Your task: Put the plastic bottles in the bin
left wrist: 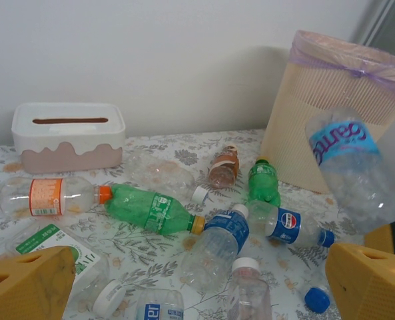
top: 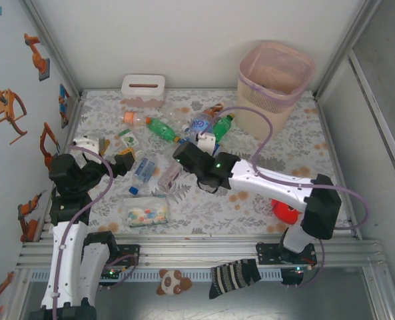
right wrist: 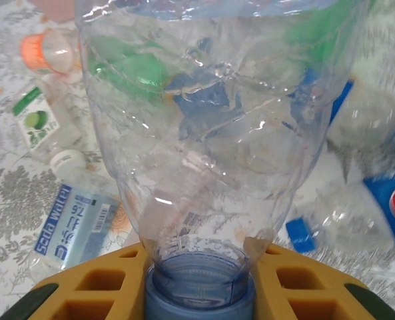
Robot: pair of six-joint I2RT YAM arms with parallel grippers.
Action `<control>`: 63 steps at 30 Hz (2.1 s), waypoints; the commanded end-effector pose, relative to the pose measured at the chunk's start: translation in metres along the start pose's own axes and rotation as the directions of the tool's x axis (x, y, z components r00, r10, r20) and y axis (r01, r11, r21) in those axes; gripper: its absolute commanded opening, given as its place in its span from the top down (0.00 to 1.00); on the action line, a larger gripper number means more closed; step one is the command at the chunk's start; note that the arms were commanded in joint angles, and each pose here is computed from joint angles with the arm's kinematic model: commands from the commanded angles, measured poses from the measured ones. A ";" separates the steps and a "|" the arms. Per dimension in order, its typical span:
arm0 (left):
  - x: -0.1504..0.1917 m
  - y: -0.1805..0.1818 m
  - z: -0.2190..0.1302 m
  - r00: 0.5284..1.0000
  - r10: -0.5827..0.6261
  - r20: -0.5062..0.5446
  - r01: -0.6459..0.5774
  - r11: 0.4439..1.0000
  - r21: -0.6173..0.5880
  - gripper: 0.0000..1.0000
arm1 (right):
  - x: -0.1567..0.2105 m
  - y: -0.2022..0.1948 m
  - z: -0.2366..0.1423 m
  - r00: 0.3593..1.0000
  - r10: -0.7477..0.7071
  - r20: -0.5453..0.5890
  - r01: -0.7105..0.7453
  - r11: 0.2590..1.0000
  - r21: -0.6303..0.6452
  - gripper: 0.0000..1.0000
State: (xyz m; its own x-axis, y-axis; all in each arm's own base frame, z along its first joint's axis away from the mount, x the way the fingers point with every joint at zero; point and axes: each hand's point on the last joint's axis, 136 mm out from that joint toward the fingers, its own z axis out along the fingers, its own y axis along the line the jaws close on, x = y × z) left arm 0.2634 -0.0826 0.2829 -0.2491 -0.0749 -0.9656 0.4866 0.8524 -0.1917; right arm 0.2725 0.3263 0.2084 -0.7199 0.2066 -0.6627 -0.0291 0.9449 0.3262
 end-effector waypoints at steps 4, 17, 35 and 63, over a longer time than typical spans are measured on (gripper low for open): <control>-0.010 -0.004 -0.001 1.000 0.018 0.023 -0.018 1.000 0.015 0.04 | -0.069 -0.023 -0.044 0.965 -0.251 0.069 0.251 0.968 0.007 0.78; -0.009 -0.001 -0.002 1.000 0.026 0.015 -0.026 1.000 -0.006 0.04 | -0.196 -0.094 -0.093 0.974 -0.185 0.133 0.180 0.982 0.050 0.75; -0.006 0.005 -0.003 0.999 0.037 0.002 -0.036 0.998 -0.041 0.04 | -0.314 -0.175 -0.017 0.987 0.092 0.129 -0.095 0.995 0.017 0.74; -0.005 0.006 -0.003 0.999 0.044 -0.009 -0.045 0.998 -0.052 0.04 | -0.275 -0.253 0.083 0.976 0.195 -0.094 -0.186 0.978 0.099 0.48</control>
State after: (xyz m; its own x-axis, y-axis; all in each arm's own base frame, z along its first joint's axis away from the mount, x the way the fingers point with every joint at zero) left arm 0.2670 -0.0747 0.2730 -0.2708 -0.0514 -0.9613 0.4422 0.8803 -0.1717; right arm 0.5430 0.0589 0.2421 -0.7815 0.3685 -0.5034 0.1698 0.9020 0.3969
